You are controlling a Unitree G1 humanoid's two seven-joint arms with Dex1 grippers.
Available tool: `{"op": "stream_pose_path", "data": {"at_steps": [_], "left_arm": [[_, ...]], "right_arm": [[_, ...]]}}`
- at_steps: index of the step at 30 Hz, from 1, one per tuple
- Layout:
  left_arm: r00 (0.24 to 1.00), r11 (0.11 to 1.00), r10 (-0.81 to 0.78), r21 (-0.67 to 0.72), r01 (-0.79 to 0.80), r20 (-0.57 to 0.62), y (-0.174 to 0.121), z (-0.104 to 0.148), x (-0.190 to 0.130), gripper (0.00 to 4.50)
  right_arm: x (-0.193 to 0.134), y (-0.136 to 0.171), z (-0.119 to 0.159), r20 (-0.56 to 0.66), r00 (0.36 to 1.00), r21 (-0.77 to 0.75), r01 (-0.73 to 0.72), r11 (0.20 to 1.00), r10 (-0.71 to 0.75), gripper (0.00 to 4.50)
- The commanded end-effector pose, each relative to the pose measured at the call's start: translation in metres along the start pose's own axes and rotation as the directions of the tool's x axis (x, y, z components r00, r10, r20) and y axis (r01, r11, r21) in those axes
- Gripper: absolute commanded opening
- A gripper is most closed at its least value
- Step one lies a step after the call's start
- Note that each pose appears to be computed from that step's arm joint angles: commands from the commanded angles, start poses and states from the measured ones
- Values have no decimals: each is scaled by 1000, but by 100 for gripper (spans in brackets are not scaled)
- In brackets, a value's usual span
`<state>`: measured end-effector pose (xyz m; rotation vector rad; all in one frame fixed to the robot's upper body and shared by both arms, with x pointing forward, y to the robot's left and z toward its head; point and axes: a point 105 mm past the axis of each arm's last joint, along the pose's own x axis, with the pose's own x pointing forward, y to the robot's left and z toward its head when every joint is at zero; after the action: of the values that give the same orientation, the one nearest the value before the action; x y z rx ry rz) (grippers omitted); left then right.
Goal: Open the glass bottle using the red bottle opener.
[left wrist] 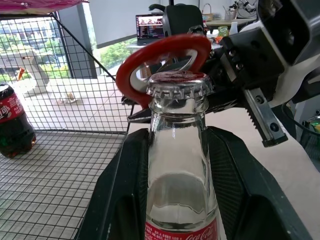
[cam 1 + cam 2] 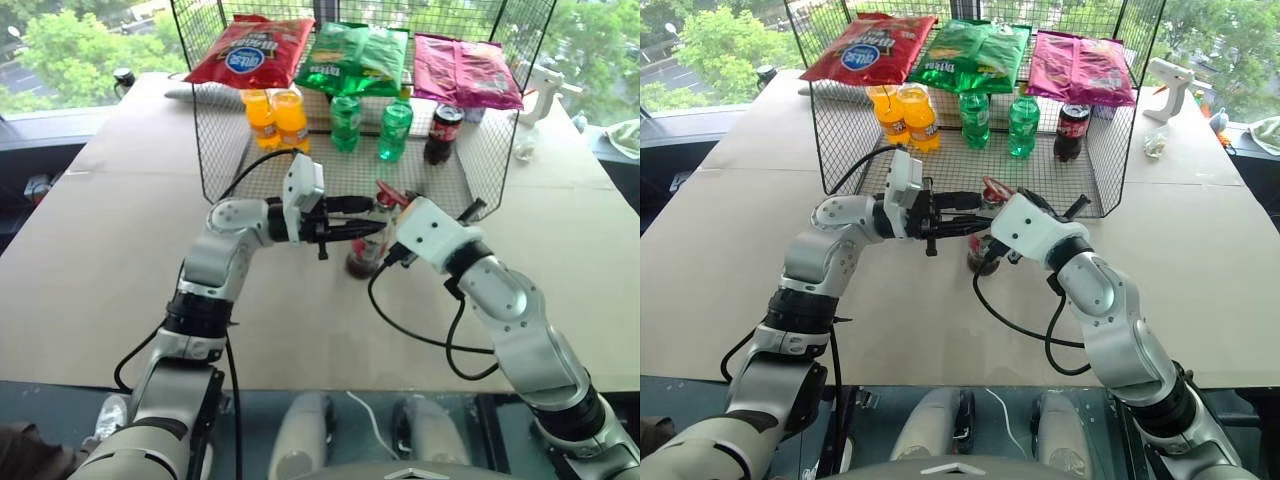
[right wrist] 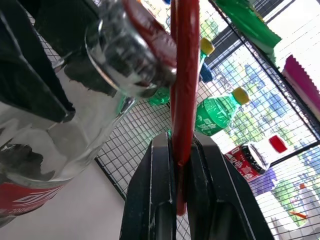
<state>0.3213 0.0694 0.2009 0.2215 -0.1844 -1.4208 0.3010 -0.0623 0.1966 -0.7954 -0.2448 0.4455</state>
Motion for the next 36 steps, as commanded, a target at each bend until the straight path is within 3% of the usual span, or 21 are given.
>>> {"op": "stream_pose_path", "data": {"at_steps": [1,5,6,7,18,21,24,36], "left_arm": [[999,1000,-8,-10,8,-41,-4,-8,-4,223],[999,1000,2,-4,-2,-50,-3,-10,-5,363],[999,1000,3,-3,-4,-53,-3,-12,-5,428],[999,1000,5,-3,-6,-53,-2,-12,-5,446],[999,1000,6,0,-6,-34,4,-13,7,446],[1000,1000,3,0,-3,-29,5,-11,8,359],[1000,1000,1,-1,-1,-29,4,-11,7,222],[1000,1000,3,3,-3,-25,3,-9,6,223]], "right_arm": [[-2,-2,11,50,999,-12,18,1000,-17,0],[0,-1,13,65,998,-15,5,1000,-4,0],[0,-1,14,69,998,-17,2,1000,0,0],[0,-1,14,72,997,-19,-2,1000,3,0],[3,0,13,81,997,-25,-13,1000,15,0],[2,-1,13,80,997,-25,-12,1000,14,0],[2,0,13,80,997,-23,-10,1000,12,0],[2,3,11,76,997,28,-6,1000,4,0]]}}
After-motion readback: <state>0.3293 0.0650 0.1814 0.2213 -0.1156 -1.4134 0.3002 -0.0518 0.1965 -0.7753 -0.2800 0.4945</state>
